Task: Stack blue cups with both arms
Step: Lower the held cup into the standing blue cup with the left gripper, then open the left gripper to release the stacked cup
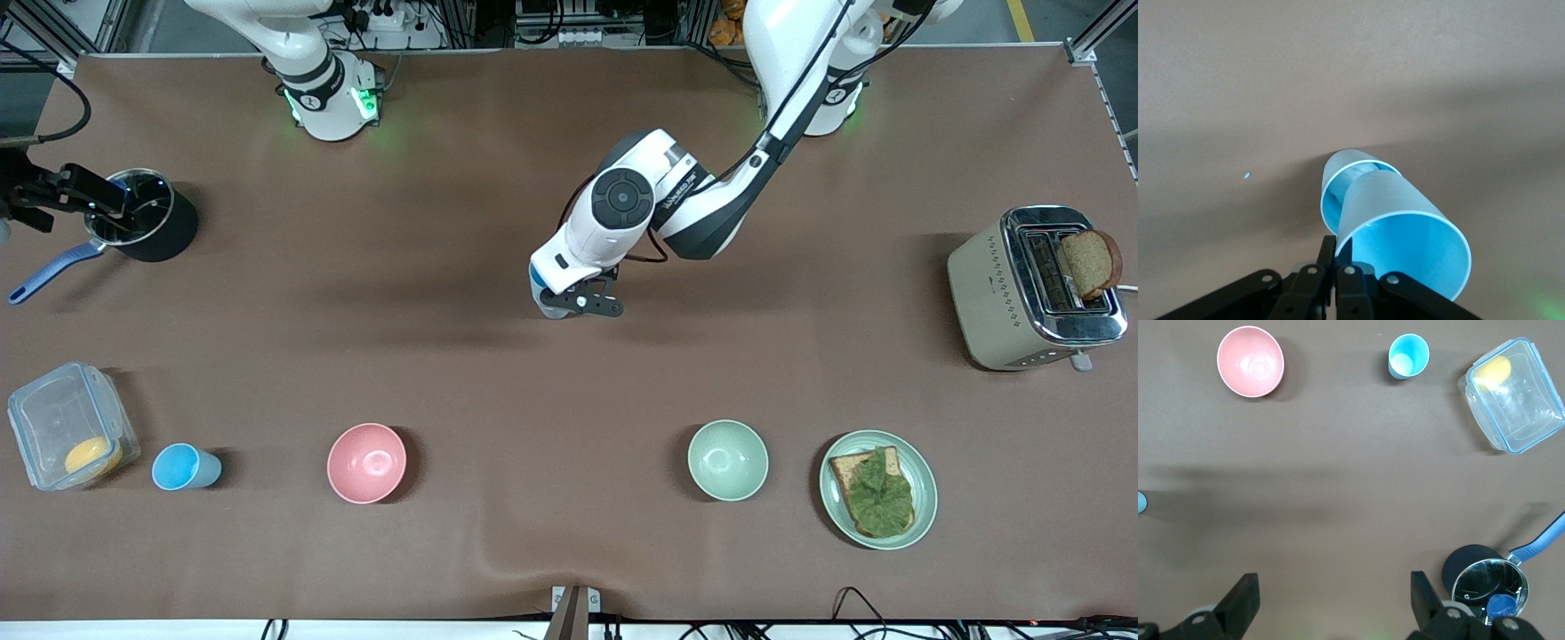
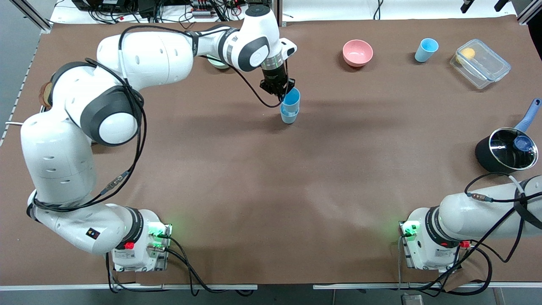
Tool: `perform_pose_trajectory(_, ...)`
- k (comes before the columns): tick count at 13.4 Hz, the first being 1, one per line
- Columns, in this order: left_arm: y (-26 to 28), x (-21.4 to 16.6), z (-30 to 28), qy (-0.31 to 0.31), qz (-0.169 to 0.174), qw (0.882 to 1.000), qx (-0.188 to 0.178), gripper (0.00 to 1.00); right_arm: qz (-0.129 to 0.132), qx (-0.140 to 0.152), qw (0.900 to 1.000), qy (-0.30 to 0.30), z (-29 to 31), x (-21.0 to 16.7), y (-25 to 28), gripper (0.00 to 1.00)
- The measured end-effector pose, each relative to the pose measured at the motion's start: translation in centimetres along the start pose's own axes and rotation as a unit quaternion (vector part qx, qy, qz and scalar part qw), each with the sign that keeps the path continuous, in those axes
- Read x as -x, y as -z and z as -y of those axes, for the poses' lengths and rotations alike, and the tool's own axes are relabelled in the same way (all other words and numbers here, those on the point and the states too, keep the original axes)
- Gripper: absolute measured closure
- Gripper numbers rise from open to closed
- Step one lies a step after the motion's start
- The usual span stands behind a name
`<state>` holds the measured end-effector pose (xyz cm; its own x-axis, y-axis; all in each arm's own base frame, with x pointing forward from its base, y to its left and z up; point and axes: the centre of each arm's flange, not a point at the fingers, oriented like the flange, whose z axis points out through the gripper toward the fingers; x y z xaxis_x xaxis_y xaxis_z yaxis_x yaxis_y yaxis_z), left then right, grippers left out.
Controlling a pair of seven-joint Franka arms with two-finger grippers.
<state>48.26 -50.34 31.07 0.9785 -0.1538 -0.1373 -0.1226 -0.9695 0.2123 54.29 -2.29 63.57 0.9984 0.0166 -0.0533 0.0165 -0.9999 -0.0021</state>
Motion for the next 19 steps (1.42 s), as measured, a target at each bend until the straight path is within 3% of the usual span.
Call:
perform_pose_trajectory(8,-0.8,0.0,0.3,0.001,0.007,1.0,-0.006,0.96,-0.002,0.0,1.0,0.0,0.0,0.0,0.2,0.0)
perform_pose_trajectory(9,-0.8,0.0,0.3,0.001,0.007,1.0,-0.006,0.89,-0.002,0.0,1.0,0.0,0.0,0.0,0.2,0.0)
perform_pose_trajectory(14,0.5,-0.4,0.2,0.002,-0.004,1.0,0.0,0.35,-0.003,0.0,1.0,0.001,0.1,0.0,0.3,0.0)
perform_pose_trajectory(17,6.0,-1.0,1.0,0.009,-0.033,0.999,0.006,0.04,-0.007,0.0,1.0,0.001,0.1,0.0,0.6,0.0)
perform_pose_trajectory(19,11.9,-1.7,4.1,0.025,-0.051,0.998,-0.014,0.0,-0.008,0.001,1.0,0.001,0.1,0.0,0.7,0.0)
